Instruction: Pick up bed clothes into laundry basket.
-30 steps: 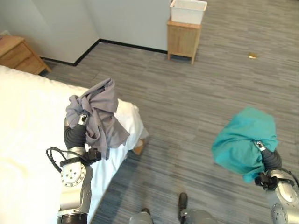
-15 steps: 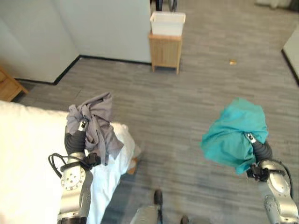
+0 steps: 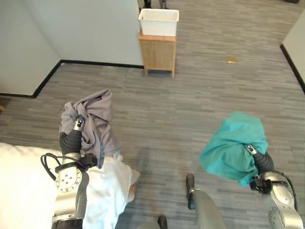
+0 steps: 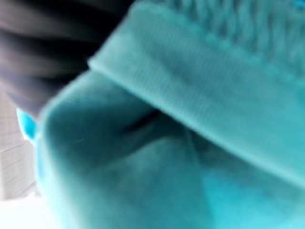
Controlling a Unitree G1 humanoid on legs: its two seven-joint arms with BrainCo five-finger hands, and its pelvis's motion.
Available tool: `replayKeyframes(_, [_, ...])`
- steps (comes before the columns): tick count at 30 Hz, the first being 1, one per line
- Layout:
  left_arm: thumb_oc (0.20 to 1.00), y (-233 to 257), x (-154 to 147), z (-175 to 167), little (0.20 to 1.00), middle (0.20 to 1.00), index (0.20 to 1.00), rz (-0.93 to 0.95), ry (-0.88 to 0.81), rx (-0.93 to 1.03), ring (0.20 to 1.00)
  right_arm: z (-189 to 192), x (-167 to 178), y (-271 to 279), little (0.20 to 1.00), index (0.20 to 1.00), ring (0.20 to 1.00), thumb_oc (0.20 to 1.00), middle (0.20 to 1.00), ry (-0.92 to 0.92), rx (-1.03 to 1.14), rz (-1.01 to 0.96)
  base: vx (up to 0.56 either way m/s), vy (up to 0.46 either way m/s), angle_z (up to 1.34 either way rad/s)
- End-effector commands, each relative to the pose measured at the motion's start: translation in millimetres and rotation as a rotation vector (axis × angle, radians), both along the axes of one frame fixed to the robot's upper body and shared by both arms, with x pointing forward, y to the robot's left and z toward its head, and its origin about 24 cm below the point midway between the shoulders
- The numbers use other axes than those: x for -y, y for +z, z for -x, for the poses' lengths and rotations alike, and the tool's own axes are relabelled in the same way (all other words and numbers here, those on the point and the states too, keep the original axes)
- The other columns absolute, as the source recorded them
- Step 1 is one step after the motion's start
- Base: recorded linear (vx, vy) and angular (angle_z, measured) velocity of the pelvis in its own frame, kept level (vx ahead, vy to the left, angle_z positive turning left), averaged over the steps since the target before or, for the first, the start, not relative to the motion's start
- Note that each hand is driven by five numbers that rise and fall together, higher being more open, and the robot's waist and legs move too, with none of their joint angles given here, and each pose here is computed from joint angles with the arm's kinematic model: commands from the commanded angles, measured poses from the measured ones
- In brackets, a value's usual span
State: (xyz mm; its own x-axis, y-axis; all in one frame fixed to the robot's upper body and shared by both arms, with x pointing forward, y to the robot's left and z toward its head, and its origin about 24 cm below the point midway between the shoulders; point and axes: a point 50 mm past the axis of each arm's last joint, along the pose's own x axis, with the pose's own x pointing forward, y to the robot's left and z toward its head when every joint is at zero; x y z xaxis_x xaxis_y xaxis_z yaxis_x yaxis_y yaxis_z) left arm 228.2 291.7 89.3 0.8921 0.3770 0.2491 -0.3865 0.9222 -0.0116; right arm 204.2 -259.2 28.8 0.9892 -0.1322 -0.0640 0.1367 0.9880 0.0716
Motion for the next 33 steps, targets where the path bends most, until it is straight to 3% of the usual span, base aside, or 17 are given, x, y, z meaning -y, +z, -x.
replayKeyframes(1, [0.2,36,-10,1,0.2,0.2,0.2,-0.066,0.006,0.177,0.2,-20,10,40,0.2,0.2,0.2,0.2,0.2,-0.003,0.192,0.057,0.77,-0.498,0.31])
replayKeyframes(7, [0.2,33,1,-1,0.2,0.2,0.2,-0.003,-0.053,0.174,0.2,-26,21,50,0.2,0.2,0.2,0.2,0.2,-0.038,0.208,0.09,0.56,-0.457,-0.1])
replayKeyframes(13, [0.2,26,12,-9,0.2,0.2,0.2,0.041,-0.112,0.156,0.2,-23,32,49,0.2,0.2,0.2,0.2,0.2,-0.09,0.202,0.088,0.63,-0.088,-0.25])
replayKeyframes(18, [0.2,17,13,-2,0.2,0.2,0.2,0.025,-0.104,0.113,0.2,-24,24,41,0.2,0.2,0.2,0.2,0.2,-0.036,0.145,0.165,0.73,0.003,-0.16])
replayKeyframes(25, [0.2,7,8,4,0.2,0.2,0.2,-0.017,-0.085,0.039,0.2,-33,-10,25,0.2,0.2,0.2,0.2,0.2,0.068,0.117,0.086,0.56,0.148,-0.09])
replayKeyframes(33, [0.2,4,7,-1,0.2,0.2,0.2,0.006,-0.109,0.02,0.2,-28,-8,19,0.2,0.2,0.2,0.2,0.2,0.068,0.086,0.055,0.52,-0.078,0.56])
